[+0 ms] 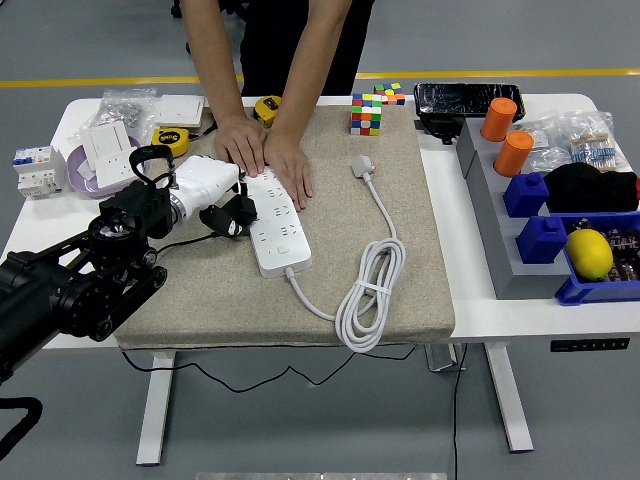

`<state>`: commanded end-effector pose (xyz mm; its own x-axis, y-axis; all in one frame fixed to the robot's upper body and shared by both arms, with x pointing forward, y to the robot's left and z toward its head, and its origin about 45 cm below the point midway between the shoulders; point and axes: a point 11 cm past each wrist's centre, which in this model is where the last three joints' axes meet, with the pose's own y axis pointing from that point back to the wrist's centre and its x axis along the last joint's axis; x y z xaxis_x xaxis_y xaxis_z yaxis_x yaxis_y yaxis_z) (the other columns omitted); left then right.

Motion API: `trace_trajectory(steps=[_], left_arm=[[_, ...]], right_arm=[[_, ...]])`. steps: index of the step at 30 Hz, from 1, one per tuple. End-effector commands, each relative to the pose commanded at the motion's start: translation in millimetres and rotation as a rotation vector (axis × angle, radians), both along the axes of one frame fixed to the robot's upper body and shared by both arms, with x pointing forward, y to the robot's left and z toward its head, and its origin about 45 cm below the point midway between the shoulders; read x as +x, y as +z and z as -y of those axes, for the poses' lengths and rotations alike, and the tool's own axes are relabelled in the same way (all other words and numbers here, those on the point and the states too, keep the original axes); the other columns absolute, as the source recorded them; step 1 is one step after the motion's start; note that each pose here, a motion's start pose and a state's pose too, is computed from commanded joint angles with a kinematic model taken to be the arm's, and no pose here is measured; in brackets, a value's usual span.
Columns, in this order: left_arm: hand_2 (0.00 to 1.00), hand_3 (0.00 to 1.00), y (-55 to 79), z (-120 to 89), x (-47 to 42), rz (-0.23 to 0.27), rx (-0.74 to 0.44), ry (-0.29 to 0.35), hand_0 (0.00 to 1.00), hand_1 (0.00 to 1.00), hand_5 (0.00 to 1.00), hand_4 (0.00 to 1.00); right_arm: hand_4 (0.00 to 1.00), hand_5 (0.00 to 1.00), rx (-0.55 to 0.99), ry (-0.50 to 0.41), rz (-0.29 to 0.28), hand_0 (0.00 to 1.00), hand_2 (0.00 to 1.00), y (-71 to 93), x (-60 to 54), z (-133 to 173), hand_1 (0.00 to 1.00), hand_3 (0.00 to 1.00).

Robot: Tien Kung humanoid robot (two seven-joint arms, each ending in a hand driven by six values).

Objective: Pick up the plug,place it near the board,insert it into the board,press the button

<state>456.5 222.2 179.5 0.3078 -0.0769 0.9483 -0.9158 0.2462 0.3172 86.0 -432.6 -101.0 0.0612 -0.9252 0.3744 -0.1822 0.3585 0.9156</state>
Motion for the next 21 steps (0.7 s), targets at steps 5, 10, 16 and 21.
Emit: trace_trajectory(steps=[5,10,16,21], left_arm=[[0.723,0.589,0.9,0,0.0,0.001,0.002,-0.002,0.823,0.794,0.142,0.884],[0.737,0.606,3.3,2,-1.3,-0.005,0.006,-0.007,0.827,0.803,0.148,0.891],[0.781,0.653,10.7,7,-1.9,-0.004,0.008,-0.017,0.840,0.829,0.150,0.898],[0.797,0.705,9.7,7,-3.1,-0.014,0.011,-0.016,0.846,0.845,0.160,0.912]], right_arm=[[0.887,0.590,0.005,-0.004,0.003,0.620,0.609,-0.2,-0.5,0,0.582,0.535],[0.883,0.590,0.008,-0.006,0.006,0.620,0.608,-0.3,-0.4,-1,0.582,0.535],[0.876,0.588,0.006,-0.006,0.004,0.620,0.607,-0.2,-0.3,0,0.582,0.533],[0.872,0.591,0.006,-0.006,0.005,0.627,0.607,-0.3,-0.5,-1,0.583,0.533]])
